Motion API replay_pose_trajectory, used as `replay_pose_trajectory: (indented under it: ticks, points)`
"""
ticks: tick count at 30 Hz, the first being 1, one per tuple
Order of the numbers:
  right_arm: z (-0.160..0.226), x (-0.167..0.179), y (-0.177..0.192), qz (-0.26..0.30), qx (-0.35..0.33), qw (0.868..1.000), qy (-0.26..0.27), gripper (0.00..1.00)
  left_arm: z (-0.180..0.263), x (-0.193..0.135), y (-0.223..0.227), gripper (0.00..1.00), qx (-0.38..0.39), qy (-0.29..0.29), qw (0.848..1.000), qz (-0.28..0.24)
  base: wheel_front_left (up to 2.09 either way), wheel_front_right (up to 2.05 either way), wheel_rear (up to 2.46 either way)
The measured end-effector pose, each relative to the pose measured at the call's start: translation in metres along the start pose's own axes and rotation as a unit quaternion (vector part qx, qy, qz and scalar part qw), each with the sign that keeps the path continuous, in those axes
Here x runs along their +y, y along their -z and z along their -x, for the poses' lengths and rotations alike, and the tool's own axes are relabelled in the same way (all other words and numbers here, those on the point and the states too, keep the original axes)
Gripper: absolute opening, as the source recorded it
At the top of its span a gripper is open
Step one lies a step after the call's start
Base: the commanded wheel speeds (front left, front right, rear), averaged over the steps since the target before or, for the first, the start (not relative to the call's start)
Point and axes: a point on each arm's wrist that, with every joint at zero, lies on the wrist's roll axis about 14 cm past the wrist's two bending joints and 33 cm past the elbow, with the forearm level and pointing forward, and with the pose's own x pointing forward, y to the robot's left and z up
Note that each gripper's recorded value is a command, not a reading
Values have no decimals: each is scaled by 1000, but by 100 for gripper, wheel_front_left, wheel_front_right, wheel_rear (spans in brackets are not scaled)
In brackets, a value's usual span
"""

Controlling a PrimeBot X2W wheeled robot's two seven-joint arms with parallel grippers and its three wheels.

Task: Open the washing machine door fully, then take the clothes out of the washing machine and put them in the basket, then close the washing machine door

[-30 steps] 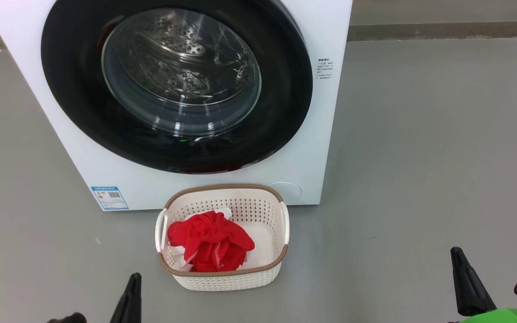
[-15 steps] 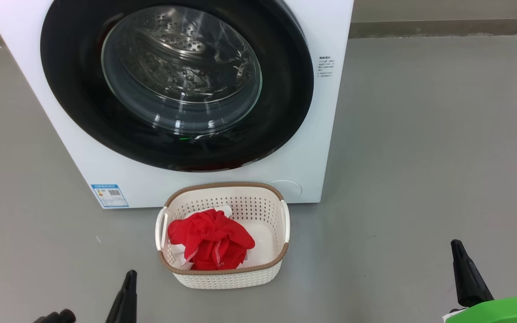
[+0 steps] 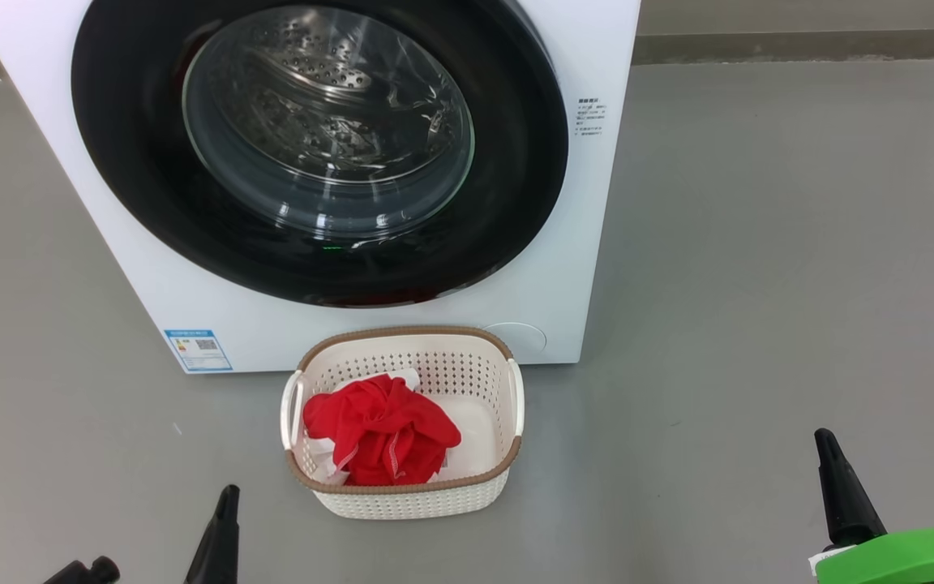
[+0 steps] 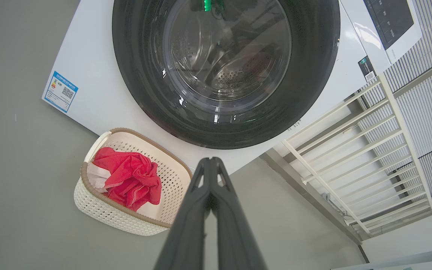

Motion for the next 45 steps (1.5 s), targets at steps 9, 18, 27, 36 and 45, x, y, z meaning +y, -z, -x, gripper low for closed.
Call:
replay_pose_trajectory:
  ticks: [9,18,27,36,45]
  points:
    - [-6,2,0,-50,5,999,-1,0,-4,0,-2,0,2,0,999,51,0,0,0]
    - [-10,4,1,-96,11,995,-1,0,-5,5,-1,0,8,-8,995,97,0,0,0]
    - [-15,7,2,-149,15,989,-3,0,-9,3,-4,0,9,-4,989,148,0,0,0]
    - [-18,7,4,-197,24,980,-2,0,-13,3,-5,0,11,-1,980,198,0,0,0]
    - [-22,10,5,-248,30,968,-6,0,-14,6,-6,0,13,-3,968,249,0,0,0]
